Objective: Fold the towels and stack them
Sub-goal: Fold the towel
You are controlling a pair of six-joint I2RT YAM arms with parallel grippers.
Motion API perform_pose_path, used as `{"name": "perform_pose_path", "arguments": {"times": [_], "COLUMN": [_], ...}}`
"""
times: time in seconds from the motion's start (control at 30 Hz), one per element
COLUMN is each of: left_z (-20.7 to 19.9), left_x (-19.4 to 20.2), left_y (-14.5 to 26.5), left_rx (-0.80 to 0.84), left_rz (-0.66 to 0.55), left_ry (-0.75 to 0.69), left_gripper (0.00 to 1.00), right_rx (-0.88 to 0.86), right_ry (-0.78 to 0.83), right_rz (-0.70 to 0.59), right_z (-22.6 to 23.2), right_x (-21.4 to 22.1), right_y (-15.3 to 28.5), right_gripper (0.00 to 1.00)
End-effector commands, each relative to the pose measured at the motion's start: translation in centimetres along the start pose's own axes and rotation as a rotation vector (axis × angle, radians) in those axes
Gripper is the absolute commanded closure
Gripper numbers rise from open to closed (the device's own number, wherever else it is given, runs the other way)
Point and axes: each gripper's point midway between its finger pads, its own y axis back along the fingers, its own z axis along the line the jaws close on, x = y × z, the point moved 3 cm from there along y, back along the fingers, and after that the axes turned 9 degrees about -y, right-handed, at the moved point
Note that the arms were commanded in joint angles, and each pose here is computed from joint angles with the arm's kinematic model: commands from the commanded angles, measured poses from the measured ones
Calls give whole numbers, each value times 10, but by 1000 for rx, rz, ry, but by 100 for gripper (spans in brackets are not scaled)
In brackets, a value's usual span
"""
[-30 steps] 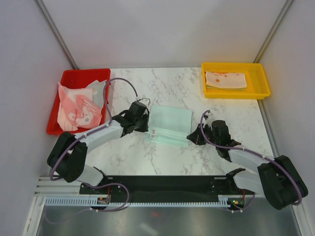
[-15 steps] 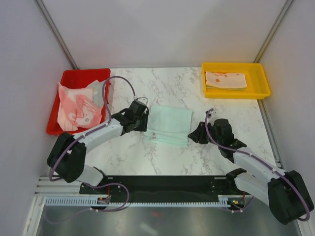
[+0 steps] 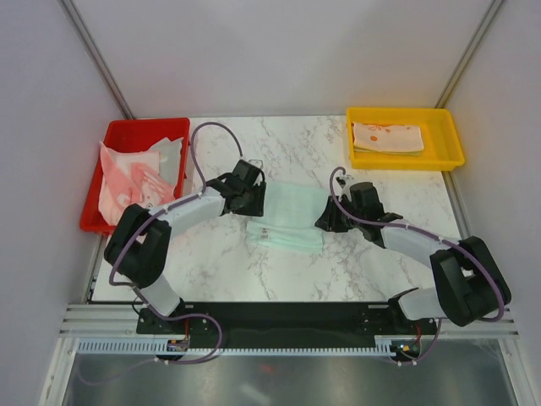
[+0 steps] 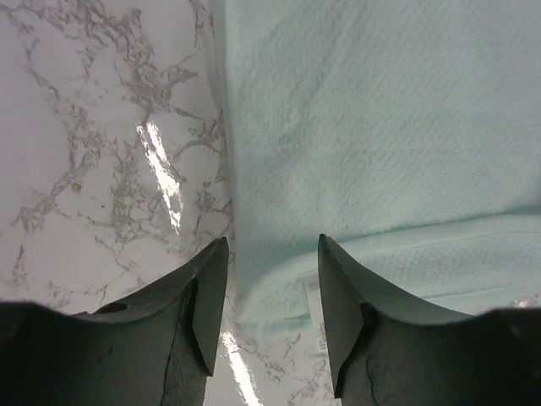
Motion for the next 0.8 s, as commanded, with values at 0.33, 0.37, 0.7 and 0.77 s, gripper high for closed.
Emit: {"name": "perform_pose_path", "arguments": {"times": [0.33,0.37,0.7,0.77], "left_z": [-11,-11,-10,-10], "left_x": [22,22,39,43], "left_y": [-12,-10,10,14], "left_rx": [100,104,129,130], "left_rz": [165,162,160,161], "left_ry": [48,46,50,57], "left_gripper": [49,49,56,58], "right_rx": [-86,-88,-116,-119], "right_ry": [52,55,43,40], "right_rz": [113,114,109,107], "right_z": [10,11,13,12], "right_x": [11,11,26,30], "right_y": [-6,-5,16,20], "right_gripper": [60,60,62,63]}}
